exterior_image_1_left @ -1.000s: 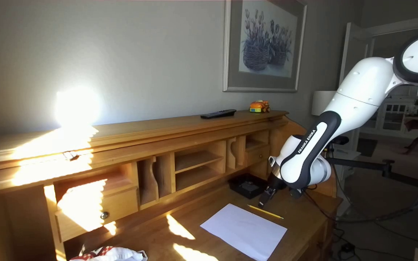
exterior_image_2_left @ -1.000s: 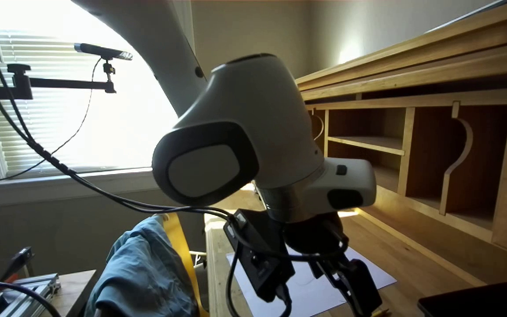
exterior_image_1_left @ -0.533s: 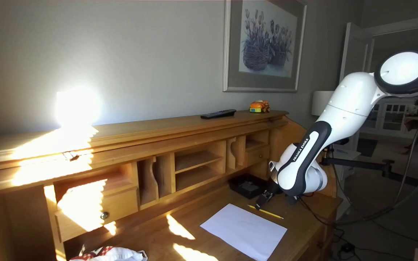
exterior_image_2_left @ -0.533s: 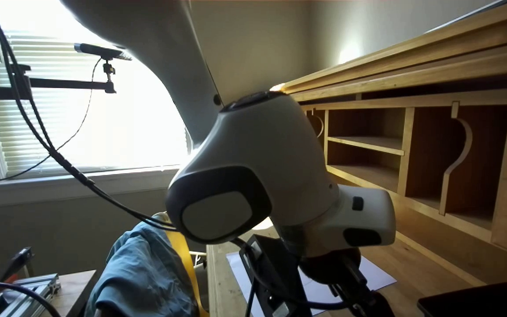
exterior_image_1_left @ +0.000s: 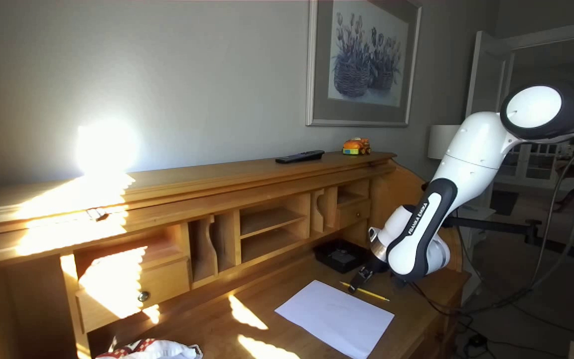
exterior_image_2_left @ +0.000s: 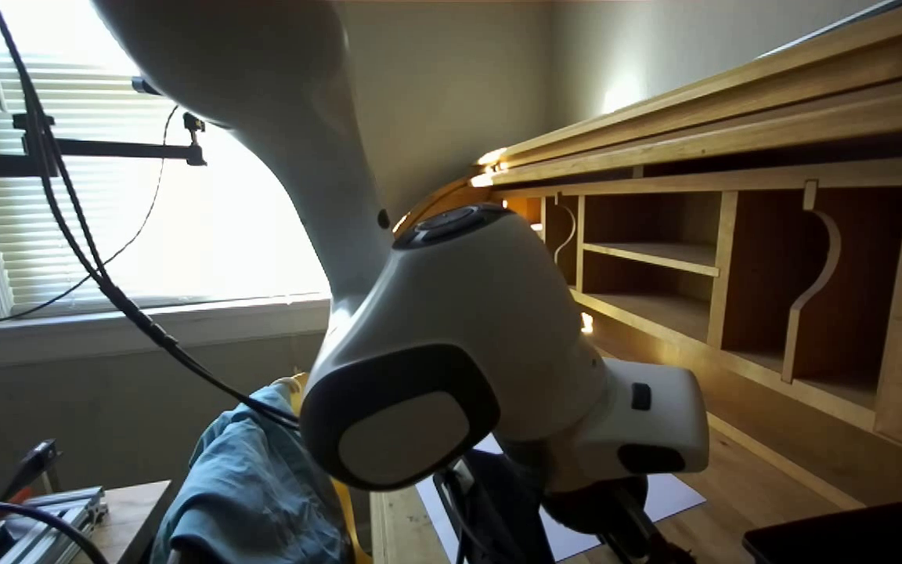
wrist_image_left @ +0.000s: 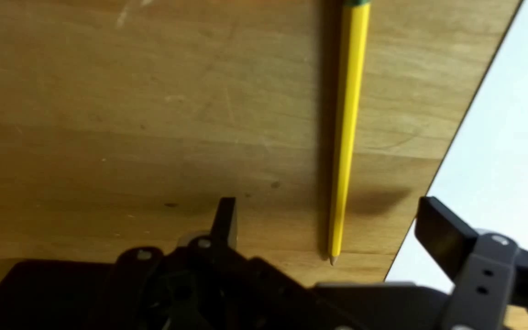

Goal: Use the pencil to draw on the piece of paper

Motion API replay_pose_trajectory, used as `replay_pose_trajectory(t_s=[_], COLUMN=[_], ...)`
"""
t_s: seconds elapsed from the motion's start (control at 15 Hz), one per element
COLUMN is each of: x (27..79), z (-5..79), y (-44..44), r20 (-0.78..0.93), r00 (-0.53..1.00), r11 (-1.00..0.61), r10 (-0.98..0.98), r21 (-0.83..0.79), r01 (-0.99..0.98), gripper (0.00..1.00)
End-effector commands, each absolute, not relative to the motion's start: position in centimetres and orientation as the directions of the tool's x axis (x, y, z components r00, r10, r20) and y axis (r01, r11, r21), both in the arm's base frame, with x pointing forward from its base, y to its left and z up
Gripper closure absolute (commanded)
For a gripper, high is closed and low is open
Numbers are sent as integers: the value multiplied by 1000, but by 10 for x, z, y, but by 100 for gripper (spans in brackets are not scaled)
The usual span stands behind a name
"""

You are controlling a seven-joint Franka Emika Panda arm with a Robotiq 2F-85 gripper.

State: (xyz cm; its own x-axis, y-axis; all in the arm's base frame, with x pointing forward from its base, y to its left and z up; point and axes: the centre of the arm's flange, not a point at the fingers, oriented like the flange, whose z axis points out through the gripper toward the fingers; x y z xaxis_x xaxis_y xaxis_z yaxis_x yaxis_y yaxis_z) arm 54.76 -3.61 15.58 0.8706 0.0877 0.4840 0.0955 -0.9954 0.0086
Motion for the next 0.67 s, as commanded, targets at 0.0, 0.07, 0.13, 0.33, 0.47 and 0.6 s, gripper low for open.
replay_pose_trajectory(t_s=[0.0, 0.07, 0.13, 0.33, 0.47, 0.6], x=[553, 553, 554, 555, 555, 556], z=[150, 150, 150, 151, 151, 153], y=[-39, -38, -37, -35, -34, -33], r20=[510, 510, 511, 513, 513, 517], r00=[856, 855, 854, 852, 851, 849], r11=[-995, -994, -994, -993, -992, -992], r10=[90, 91, 95, 101, 106, 110], r21=[3, 2, 0, -3, -3, -1], r01=[102, 105, 111, 120, 125, 129], gripper=[0, 0, 0, 26, 40, 52])
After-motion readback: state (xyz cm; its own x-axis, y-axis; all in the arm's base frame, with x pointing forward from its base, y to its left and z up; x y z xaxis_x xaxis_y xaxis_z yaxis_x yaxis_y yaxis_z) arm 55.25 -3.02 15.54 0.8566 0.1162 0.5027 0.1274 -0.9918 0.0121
